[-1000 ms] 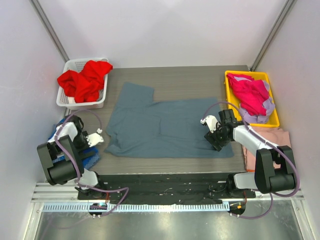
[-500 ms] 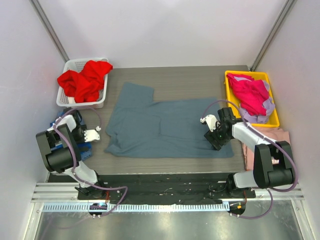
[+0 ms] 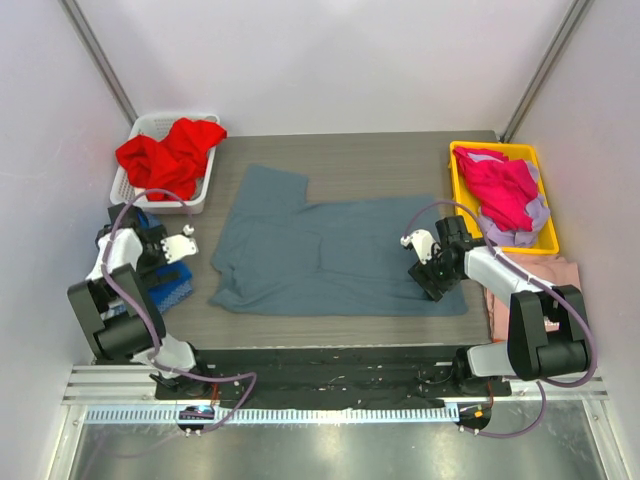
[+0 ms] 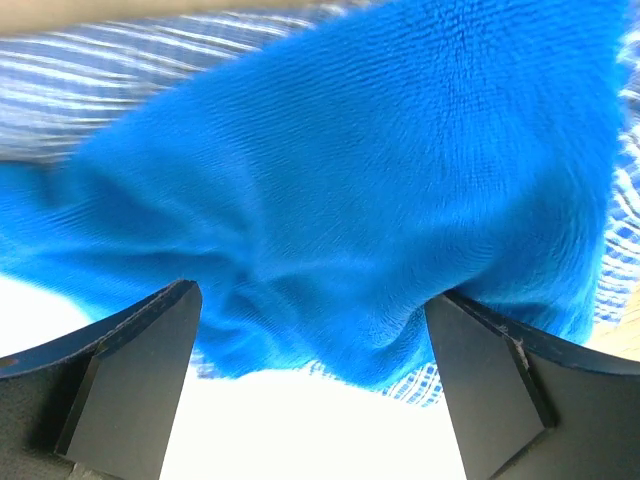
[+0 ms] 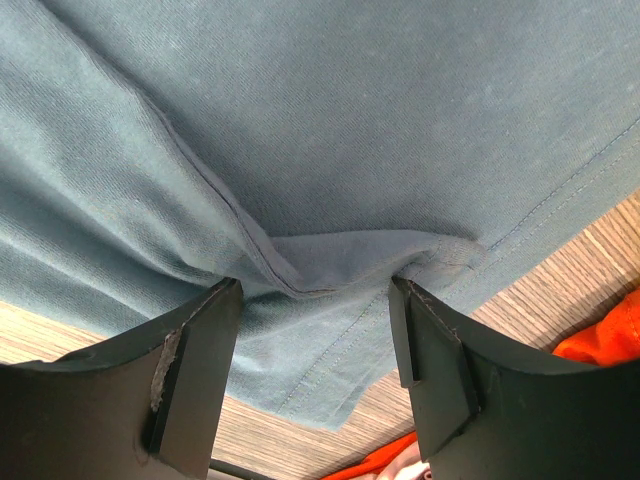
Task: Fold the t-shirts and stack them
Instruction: Fold the flattened tshirt in 1/3 of the way, then grap the side of the flattened tshirt furthest away from the robot with both arms
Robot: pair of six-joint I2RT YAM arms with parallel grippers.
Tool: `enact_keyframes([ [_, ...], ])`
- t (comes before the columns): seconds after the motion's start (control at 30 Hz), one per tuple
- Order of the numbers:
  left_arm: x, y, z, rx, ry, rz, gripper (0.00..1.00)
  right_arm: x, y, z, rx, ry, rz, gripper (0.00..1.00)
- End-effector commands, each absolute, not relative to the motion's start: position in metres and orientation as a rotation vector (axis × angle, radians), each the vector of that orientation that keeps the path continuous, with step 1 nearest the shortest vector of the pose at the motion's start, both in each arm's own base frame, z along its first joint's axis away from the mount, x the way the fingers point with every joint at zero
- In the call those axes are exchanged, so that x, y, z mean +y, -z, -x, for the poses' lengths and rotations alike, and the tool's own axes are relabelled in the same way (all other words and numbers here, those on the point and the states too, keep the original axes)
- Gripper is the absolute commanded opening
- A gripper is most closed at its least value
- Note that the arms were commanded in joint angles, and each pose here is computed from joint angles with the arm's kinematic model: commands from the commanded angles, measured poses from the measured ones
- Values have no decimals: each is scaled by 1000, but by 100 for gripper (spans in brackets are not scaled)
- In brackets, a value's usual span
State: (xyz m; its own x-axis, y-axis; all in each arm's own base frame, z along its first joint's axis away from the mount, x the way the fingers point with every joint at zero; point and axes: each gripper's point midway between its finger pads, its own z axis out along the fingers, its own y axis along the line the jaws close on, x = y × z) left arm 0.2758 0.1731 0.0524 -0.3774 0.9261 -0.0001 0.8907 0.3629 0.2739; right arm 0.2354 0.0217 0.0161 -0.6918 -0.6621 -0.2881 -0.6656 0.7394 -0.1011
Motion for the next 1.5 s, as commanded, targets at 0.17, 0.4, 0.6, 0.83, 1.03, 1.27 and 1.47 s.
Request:
enact_keyframes([
  [0.17,124,-117,-268,2252,-293,-1511,100,14,-1,-228,2663,23,1058,69],
  [0.4,82,-141,-269,2238,-105,-1253,100,18,-13,-241,2618,37,997,69],
  [0.6,49,-158,-317,2323,171,-803,100,24,-74,-293,2417,103,772,69],
  [0.83,7,-171,-374,2317,334,-651,100,21,-145,-348,2264,196,612,70],
  [1.03,-42,-150,-413,2312,246,-795,100,19,-161,-384,2231,235,538,71],
  [1.27,-75,-116,-475,2336,238,-756,100,19,-138,-423,2261,274,525,70],
  [1.47,-83,-112,-515,2303,138,-722,100,20,-116,-454,2281,290,532,70],
])
